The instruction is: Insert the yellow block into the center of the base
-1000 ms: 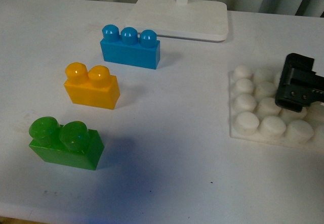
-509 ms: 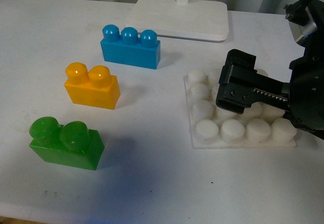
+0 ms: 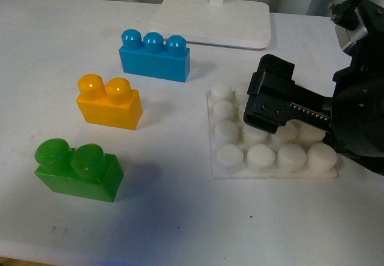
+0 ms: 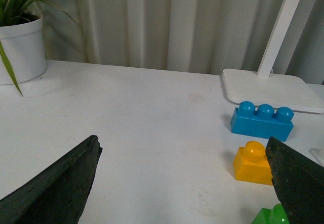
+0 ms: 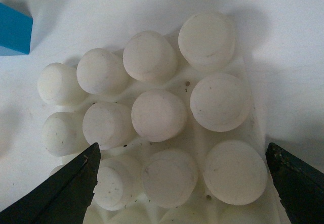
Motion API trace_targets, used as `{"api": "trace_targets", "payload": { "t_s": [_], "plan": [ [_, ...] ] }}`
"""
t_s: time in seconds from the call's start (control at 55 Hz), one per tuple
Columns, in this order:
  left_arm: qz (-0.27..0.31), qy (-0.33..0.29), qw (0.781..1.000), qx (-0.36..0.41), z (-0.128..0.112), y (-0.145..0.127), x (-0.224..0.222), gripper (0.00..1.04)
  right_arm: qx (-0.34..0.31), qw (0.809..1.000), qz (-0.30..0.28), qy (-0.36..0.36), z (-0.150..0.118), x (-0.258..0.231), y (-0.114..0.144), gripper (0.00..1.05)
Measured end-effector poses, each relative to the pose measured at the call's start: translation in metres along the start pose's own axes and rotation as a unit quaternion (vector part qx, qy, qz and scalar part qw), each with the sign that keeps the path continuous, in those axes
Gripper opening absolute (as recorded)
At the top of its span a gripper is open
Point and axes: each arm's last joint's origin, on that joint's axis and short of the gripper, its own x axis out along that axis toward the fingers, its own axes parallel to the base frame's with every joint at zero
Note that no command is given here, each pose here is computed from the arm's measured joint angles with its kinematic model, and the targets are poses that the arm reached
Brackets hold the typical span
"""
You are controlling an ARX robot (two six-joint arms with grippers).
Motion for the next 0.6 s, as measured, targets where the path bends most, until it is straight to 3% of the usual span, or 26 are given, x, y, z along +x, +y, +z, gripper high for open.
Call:
{"api": "trace_targets", "payload": {
  "t_s": [0.6],
  "plan": [
    [0.0,0.0,1.0,0.0,0.0,0.0,0.0,0.98,0.021,0.999,0.024,0.017,-0.0015,-0.0078,-0.002,0.96]
  ]
}}
